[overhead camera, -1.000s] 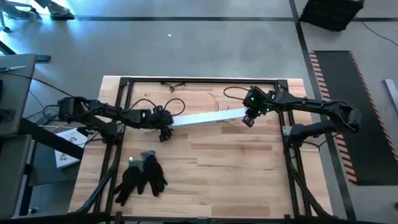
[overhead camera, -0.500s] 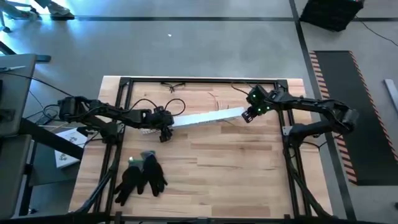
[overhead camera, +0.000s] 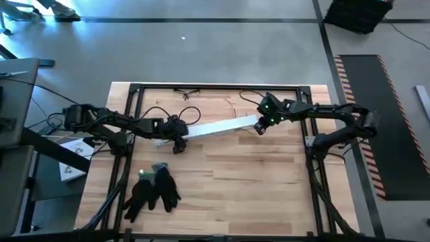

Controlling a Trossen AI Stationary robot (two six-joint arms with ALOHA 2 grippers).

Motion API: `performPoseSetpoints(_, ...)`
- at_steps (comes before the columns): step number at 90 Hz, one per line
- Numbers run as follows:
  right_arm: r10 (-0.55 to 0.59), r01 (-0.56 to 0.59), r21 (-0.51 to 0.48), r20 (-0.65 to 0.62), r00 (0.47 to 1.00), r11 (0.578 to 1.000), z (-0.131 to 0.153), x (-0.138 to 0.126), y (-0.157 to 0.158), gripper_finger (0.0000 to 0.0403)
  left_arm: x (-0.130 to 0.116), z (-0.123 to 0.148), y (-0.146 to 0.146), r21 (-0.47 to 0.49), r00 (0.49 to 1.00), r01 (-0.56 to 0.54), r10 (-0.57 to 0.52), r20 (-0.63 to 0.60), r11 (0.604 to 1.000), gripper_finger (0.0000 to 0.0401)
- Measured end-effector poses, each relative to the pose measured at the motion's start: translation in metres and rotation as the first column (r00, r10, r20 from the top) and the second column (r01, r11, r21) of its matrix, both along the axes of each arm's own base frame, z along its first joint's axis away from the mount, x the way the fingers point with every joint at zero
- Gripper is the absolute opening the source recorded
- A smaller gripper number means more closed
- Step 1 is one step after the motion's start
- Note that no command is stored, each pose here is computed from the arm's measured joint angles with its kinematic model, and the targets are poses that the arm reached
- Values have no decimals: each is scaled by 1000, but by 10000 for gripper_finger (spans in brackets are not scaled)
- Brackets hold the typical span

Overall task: Ziptie cables
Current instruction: Close the white cable duct

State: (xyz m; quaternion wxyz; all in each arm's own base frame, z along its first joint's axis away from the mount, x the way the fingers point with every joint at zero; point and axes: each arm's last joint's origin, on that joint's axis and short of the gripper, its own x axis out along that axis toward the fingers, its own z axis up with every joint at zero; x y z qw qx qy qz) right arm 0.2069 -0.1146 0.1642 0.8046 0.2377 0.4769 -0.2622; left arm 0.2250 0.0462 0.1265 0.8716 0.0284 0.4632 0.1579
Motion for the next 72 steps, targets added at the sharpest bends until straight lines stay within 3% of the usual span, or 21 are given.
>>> performPoseSetpoints(11, 6, -5, 16, -80, 997, 1000, -3, -6, 3, 11, 4, 6, 1, 8, 1000, -10, 11, -13, 1000, 245)
performPoseSetpoints(37, 32, -31, 10, -91, 995, 999, -3, -6, 6, 11, 14, 22, 3, 22, 999, -4, 5, -49, 1000, 298)
performPoseSetpoints(57, 37, -37, 7, -98, 995, 999, -3, -6, 6, 11, 11, 45, 1, -62, 967, -56, 39, -253, 996, 305)
performPoseSetpoints(72, 44, -44, 4, -100, 994, 999, -3, -6, 6, 11, 2, 40, -11, -65, 942, -82, 56, -330, 995, 305)
